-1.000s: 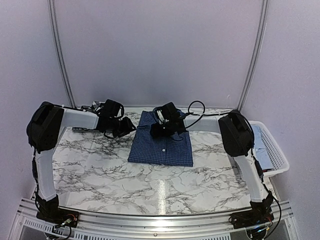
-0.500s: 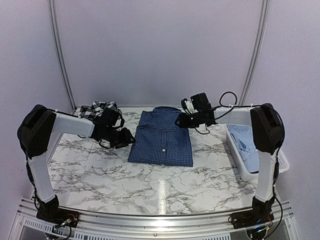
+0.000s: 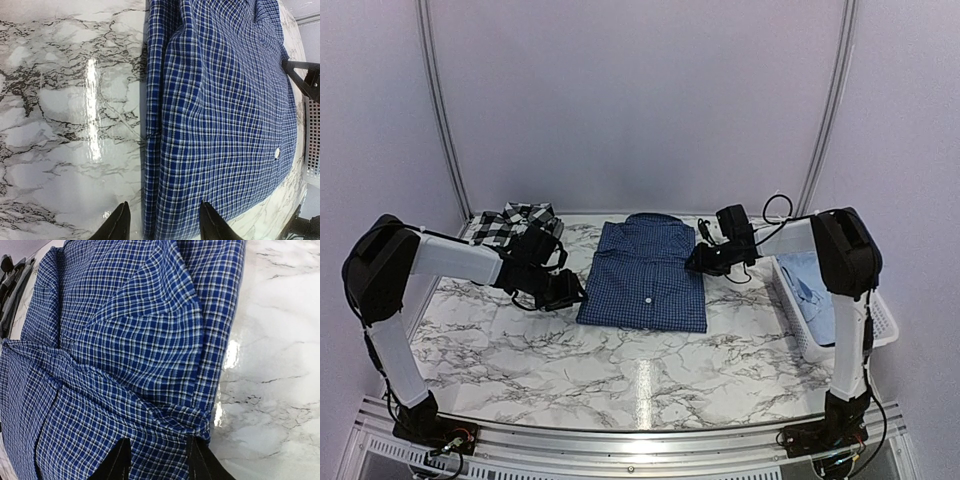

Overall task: Fold and stack the long sleeve shirts
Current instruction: Smooth out the 2/3-rectangle-folded shirt at the center of the board, then pick up the 2/3-rectangle-folded shirt from the center of the board, then fold the 2/3-rectangle-folded shirt at the center of the board.

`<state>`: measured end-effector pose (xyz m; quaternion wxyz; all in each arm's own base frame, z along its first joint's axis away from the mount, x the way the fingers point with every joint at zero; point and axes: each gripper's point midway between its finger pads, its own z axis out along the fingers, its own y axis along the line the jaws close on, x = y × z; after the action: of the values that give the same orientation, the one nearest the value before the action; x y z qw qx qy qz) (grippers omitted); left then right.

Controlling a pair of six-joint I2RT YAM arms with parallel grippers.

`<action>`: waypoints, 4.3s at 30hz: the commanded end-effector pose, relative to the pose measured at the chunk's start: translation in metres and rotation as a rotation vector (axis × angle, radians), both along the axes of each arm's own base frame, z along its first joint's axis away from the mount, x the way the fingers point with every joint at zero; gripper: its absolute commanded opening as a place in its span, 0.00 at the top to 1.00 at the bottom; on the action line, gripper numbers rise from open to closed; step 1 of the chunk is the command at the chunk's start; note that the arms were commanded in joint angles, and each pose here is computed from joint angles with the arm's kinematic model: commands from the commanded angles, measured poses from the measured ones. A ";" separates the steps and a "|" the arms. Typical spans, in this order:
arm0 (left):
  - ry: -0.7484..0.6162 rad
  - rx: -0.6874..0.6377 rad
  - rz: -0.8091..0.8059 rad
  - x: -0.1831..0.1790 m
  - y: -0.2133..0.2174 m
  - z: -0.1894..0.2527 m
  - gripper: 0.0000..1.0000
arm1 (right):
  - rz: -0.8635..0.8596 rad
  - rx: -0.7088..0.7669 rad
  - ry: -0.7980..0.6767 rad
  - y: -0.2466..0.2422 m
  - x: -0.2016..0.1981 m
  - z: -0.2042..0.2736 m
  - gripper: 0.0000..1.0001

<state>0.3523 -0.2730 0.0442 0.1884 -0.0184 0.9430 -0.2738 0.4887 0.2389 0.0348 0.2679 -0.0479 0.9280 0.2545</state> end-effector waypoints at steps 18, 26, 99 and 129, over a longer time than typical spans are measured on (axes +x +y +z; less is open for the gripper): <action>0.087 0.115 0.014 -0.034 0.010 -0.028 0.62 | 0.043 0.036 0.090 -0.015 -0.154 0.032 0.55; 0.111 0.132 0.032 -0.045 0.013 -0.035 0.64 | 0.068 0.031 0.170 0.000 -0.202 0.011 0.56; -0.034 -0.050 0.005 -0.146 0.022 0.074 1.00 | 0.020 0.069 0.025 -0.002 -0.274 0.110 1.00; -0.060 -0.102 0.144 0.129 -0.010 0.018 1.00 | -0.134 0.039 -0.096 0.001 0.031 0.050 1.00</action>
<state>0.5068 -0.2852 0.0340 0.2190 -0.0861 0.9293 -0.2847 0.5401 0.2445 0.0502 0.3090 0.0109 0.9202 0.2400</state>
